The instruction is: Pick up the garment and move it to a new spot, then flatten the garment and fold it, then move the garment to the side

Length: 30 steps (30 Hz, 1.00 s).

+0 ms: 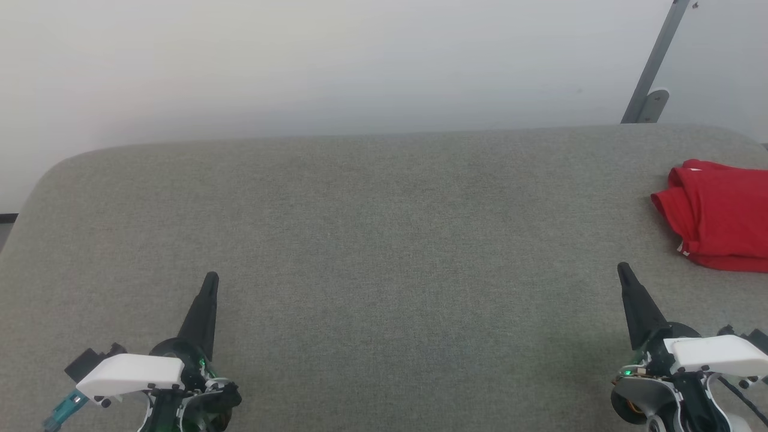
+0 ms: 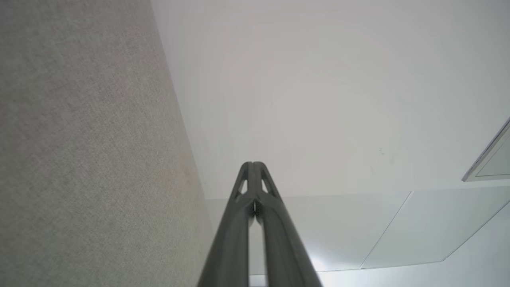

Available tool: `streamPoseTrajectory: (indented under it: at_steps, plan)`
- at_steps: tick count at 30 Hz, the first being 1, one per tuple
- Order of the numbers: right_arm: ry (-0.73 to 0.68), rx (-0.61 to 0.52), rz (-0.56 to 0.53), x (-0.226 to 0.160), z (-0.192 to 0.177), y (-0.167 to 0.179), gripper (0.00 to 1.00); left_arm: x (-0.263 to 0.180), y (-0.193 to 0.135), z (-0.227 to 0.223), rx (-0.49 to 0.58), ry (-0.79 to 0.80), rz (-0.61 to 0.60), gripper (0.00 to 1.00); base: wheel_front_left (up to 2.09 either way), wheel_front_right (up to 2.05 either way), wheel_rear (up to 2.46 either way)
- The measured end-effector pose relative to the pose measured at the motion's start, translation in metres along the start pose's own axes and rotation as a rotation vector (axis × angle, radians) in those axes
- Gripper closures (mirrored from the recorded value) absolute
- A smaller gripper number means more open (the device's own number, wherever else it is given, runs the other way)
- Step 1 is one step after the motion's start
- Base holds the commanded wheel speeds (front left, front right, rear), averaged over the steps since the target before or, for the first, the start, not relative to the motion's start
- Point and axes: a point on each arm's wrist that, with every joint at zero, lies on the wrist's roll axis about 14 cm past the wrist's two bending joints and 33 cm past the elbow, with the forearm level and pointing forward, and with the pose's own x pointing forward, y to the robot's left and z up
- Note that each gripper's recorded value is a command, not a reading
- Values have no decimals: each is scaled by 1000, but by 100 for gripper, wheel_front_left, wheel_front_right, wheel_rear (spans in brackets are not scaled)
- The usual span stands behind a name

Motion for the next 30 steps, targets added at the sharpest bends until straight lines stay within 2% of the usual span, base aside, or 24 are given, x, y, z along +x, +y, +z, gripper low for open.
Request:
streamPoseTrajectory:
  at_steps: [30]
  plan:
    - [1, 0, 0, 0, 0, 0, 100, 0, 0, 0, 0, 0, 0, 100, 0, 0, 0]
